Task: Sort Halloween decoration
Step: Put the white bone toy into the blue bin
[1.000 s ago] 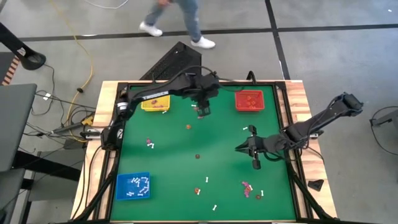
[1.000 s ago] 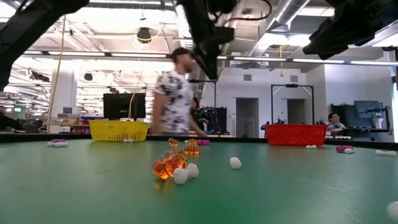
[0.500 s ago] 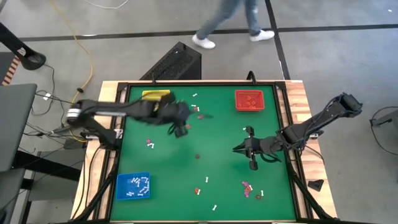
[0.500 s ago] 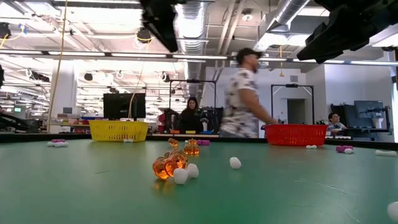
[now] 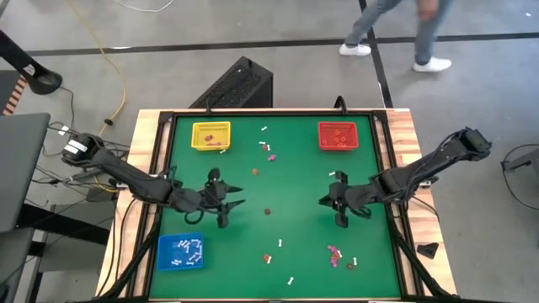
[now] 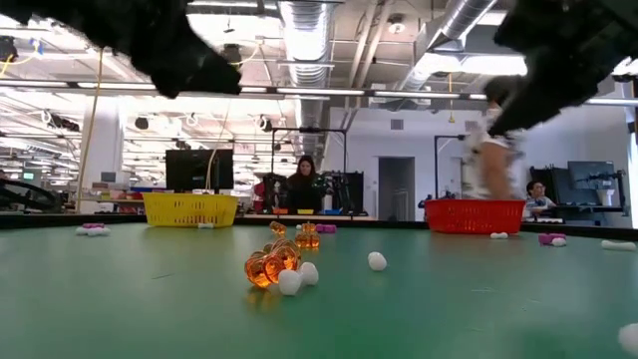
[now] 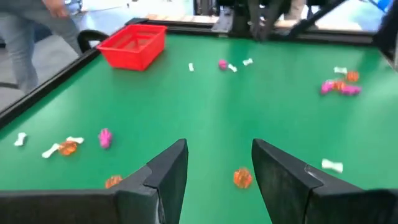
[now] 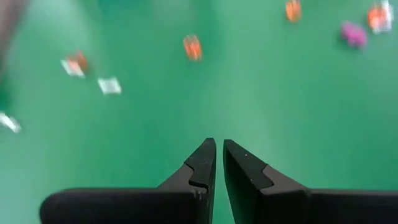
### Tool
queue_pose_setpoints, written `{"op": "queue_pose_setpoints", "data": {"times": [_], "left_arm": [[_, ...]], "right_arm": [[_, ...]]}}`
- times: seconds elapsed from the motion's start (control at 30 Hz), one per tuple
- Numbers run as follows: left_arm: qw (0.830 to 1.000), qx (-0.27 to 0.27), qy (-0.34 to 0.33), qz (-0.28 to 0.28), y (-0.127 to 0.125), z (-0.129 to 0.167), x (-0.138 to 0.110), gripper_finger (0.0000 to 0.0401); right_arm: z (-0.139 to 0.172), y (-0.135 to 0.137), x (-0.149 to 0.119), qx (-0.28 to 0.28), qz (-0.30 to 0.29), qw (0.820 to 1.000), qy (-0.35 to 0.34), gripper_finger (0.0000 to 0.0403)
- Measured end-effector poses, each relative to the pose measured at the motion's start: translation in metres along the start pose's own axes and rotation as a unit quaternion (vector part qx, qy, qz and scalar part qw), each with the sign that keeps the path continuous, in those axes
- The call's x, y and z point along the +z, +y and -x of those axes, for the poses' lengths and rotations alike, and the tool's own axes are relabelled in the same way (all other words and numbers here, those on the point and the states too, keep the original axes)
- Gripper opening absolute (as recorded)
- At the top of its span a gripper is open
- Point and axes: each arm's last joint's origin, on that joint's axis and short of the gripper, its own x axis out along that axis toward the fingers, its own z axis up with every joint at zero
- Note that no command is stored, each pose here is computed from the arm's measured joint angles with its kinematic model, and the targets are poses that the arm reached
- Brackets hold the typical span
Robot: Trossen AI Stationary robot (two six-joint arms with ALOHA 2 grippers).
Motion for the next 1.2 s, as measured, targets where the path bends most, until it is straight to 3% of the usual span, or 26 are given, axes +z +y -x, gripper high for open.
{"op": "queue_pose_setpoints", "data": {"times": [0.1, 0.23, 0.37, 0.47, 0.63, 0.77, 1.0, 1.2], "left_arm": [[1.0, 0.001, 0.01, -0.002, 0.003, 0.002, -0.014, 0.0168], [1.0, 0.003, 0.018, -0.003, 0.006, 0.001, -0.02, 0.0168], [1.0, -0.01, 0.019, -0.003, 0.005, 0.001, -0.02, 0.0168], [1.0, -0.022, 0.022, -0.003, 0.005, 0.001, -0.02, 0.0168], [0.999, -0.025, 0.023, -0.01, 0.004, 0.001, -0.02, 0.0168], [0.999, -0.025, 0.022, -0.008, 0.004, 0.001, -0.02, 0.0168], [0.999, -0.024, 0.022, -0.005, 0.004, 0.001, -0.02, 0.0168], [1.0, -0.021, 0.021, -0.005, 0.005, 0.001, -0.02, 0.0168]], "right_arm": [[0.006, -0.007, -0.003, -0.029, 0.01, 0.997, 0.072, 0.0063], [0.012, -0.021, -0.005, -0.075, -0.023, 0.986, 0.144, 0.0063], [0.015, -0.028, -0.01, -0.058, -0.115, 0.968, 0.215, 0.0063], [0.019, -0.033, -0.017, -0.098, -0.192, 0.944, 0.248, 0.0063], [0.019, -0.035, -0.025, -0.126, -0.238, 0.927, 0.263, 0.007], [0.016, -0.035, -0.029, -0.139, -0.265, 0.917, 0.264, 0.0096], [0.002, -0.033, -0.048, -0.178, -0.258, 0.897, 0.31, 0.0159], [-0.013, -0.021, -0.054, -0.178, -0.249, 0.896, 0.321, 0.0168]]}}
